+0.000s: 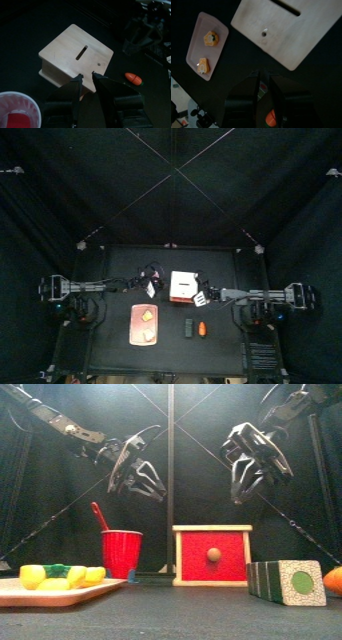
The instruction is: Grab drawer handle
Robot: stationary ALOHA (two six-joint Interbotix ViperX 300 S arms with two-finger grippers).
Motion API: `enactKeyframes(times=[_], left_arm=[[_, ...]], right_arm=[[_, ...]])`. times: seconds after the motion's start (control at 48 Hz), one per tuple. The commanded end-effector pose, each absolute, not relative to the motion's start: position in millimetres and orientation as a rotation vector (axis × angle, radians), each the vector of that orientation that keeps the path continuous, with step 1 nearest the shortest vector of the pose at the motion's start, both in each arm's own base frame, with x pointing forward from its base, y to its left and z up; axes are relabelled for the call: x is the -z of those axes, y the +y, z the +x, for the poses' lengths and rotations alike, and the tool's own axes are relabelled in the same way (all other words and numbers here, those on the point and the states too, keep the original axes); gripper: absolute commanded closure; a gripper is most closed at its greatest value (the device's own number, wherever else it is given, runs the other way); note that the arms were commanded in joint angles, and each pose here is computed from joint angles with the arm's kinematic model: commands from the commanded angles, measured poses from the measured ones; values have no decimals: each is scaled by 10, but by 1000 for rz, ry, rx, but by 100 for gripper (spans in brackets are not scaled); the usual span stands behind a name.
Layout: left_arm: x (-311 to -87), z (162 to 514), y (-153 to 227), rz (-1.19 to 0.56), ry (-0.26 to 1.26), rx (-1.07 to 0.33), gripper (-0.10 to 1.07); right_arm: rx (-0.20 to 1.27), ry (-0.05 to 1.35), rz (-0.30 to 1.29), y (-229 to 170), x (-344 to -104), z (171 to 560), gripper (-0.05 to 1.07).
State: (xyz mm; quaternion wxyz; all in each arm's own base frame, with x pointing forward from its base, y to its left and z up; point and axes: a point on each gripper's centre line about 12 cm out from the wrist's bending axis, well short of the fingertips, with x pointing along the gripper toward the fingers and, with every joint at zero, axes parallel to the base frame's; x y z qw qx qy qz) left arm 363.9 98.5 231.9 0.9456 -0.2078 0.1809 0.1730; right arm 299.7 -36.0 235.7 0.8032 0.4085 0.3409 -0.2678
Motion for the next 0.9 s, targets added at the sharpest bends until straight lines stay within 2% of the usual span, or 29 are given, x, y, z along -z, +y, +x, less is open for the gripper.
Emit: enactKeyframes(times=[0.0, 0.125, 0.208, 0.292, 0.521, 0.729, 0.875], left_arm=[[-2424, 3765, 1042, -406, 336, -350, 32], [-2374, 3863, 1068, -407, 347, -351, 36], [-2324, 3928, 1086, -411, 357, -354, 41], [-2249, 3985, 1102, -413, 374, -357, 45], [-2137, 4164, 1157, -414, 392, -361, 47], [-2115, 4261, 1190, -415, 391, -362, 48], [-2063, 4315, 1197, -415, 403, -362, 48]], right_arm=[[475, 637, 848, -186, -2365, 3056, 43], [437, 604, 875, -80, -2192, 3090, 43], [497, 640, 897, -61, -2005, 3100, 43], [581, 664, 894, -66, -1918, 3106, 42], [724, 679, 736, 72, -1880, 3152, 35], [747, 661, 689, 158, -1833, 3253, 22], [733, 676, 688, 193, -1764, 3324, 20]])
